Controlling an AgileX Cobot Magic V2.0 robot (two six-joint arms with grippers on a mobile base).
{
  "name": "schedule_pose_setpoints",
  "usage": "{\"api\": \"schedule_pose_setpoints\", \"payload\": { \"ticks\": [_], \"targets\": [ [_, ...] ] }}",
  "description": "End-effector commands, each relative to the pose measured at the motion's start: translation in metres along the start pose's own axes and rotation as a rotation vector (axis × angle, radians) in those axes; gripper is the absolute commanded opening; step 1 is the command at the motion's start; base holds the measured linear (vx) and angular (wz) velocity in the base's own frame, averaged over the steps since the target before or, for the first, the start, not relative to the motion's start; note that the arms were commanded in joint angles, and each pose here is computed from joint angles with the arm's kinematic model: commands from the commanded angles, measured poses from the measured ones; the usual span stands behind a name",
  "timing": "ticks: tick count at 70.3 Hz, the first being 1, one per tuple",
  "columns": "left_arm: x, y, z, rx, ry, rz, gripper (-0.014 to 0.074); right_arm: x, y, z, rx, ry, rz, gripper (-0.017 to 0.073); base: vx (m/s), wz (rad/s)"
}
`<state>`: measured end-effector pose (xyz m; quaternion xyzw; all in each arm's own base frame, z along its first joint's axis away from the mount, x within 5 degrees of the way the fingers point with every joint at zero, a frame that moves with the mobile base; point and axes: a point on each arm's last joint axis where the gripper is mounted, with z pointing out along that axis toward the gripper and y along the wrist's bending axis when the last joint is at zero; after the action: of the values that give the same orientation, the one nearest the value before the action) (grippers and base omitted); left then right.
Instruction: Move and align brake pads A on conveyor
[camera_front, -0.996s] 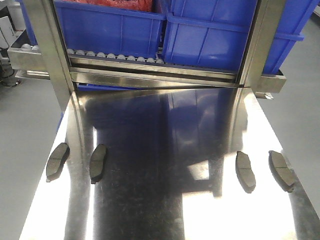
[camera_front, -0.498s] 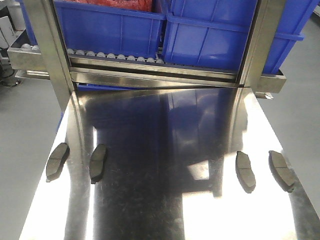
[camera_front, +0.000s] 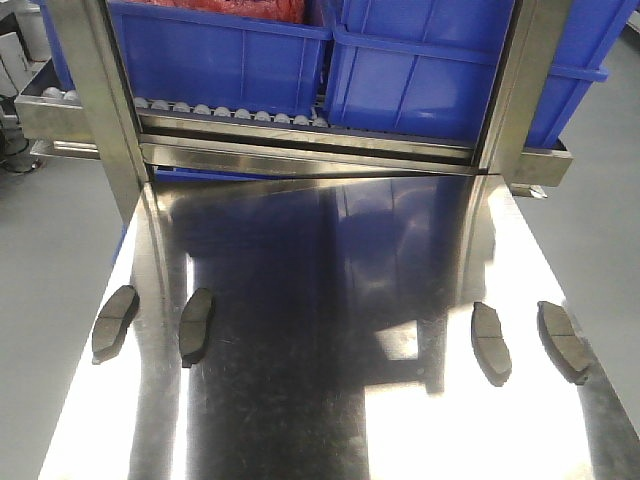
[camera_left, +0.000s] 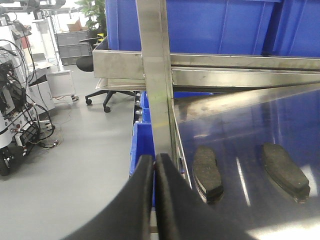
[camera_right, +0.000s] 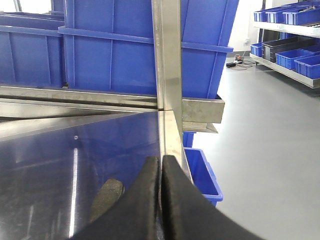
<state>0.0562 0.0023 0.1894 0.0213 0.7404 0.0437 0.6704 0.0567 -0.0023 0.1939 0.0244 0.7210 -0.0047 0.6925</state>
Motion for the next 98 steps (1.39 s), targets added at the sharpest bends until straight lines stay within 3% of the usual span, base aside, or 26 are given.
{"api": "schedule_pose_setpoints", "payload": {
  "ticks": [1, 13, 19, 23, 31, 47, 65, 72, 80, 88, 98],
  "targets": [
    [-0.014, 0.001, -0.003, -0.005, -0.108, -0.011, -0.0006, -0.001, 0.0, 0.0, -0.003, -0.069, -0.018, -0.0003, 0.0, 0.0],
    [-0.017, 0.001, -0.003, -0.006, -0.142, -0.018, -0.0006, -0.001, 0.0, 0.0, -0.003, -0.069, -0.018, -0.0003, 0.0, 0.0],
    [-0.029, 0.002, -0.006, 0.001, -0.197, -0.108, -0.0006, -0.001, 0.0, 0.0, -0.003, -0.069, -0.018, -0.0003, 0.0, 0.0],
    [-0.039, 0.003, -0.007, 0.002, -0.202, -0.119, -0.0006, -0.001, 0.0, 0.0, -0.003, -0.069, -0.018, -0.0003, 0.0, 0.0],
    [-0.069, 0.006, -0.005, -0.001, -0.125, -0.097, -0.0006, -0.001, 0.0, 0.0, -0.003, -0.069, -0.018, -0.0003, 0.0, 0.0],
    [-0.11, 0.01, 0.035, 0.007, 0.182, -0.095, -0.0006, -0.001, 0.0, 0.0, -0.003, -0.069, -0.018, -0.0003, 0.0, 0.0],
    [-0.116, 0.01, 0.056, 0.01, 0.252, -0.095, 0.0021, -0.001, 0.0, 0.0, -0.003, -0.069, -0.018, -0.0003, 0.0, 0.0],
    [-0.115, 0.01, 0.056, 0.012, 0.253, -0.081, 0.0112, -0.001, 0.0, 0.0, -0.003, -0.069, -0.018, -0.0003, 0.0, 0.0],
    [-0.115, 0.01, 0.056, 0.02, 0.254, -0.019, 0.0333, -0.001, 0.0, 0.0, -0.003, -0.069, -0.018, -0.0003, 0.0, 0.0],
    [-0.115, 0.01, 0.056, 0.021, 0.254, -0.019, 0.057, -0.001, 0.0, 0.0, -0.003, -0.069, -0.018, -0.0003, 0.0, 0.0],
    [-0.115, 0.01, 0.056, 0.02, 0.254, -0.02, 0.0719, -0.001, 0.0, 0.0, -0.003, -0.069, -0.018, -0.0003, 0.0, 0.0]
  ]
}}
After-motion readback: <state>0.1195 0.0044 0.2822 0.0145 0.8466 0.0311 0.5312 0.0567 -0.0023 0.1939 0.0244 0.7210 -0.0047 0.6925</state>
